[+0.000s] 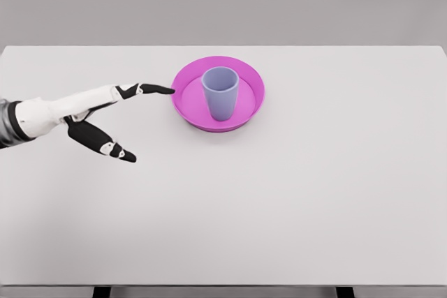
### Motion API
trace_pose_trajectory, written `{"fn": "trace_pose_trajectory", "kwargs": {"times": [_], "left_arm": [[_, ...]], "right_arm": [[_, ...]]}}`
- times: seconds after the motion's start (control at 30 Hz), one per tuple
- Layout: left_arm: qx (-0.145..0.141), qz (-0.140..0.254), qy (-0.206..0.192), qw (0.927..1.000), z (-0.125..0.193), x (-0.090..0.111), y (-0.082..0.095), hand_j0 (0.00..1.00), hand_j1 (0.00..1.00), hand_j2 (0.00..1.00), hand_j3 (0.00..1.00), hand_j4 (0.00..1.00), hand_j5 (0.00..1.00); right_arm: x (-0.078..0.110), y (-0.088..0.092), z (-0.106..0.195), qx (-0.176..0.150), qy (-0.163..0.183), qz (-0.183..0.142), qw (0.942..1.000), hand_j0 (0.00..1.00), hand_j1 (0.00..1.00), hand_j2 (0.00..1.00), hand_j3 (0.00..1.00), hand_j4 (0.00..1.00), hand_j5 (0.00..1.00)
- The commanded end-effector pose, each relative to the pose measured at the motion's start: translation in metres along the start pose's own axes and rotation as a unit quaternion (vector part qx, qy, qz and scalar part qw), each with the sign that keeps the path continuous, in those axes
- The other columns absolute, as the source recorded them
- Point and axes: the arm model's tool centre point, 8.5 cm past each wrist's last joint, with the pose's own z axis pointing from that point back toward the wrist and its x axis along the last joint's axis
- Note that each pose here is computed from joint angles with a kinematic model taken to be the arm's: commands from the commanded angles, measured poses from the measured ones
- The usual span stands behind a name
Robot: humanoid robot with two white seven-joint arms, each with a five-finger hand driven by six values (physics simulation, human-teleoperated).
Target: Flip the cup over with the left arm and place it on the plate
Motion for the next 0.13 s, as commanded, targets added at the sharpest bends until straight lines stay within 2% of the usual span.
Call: {"fn": "trace_pose_trajectory", "kwargs": {"times": [0.0,0.1], "left_arm": [[-0.001,0.0,0.007,1.0,0.0056,0.0009,0.0017,1.0,1.0,1.0,1.0,1.0,1.0],[-0.001,0.0,0.012,0.9999,0.0087,0.0003,0.0021,1.0,1.0,1.0,1.0,1.0,1.0]], "right_arm": [[0.0,0.0001,0.0,0.0,0.0,0.001,1.0,1.0,1.0,1.0,1.0,1.0,1.0],[0.0,0.0001,0.0,0.0,0.0,0.0,1.0,1.0,1.0,1.0,1.0,1.0,1.0]]}}
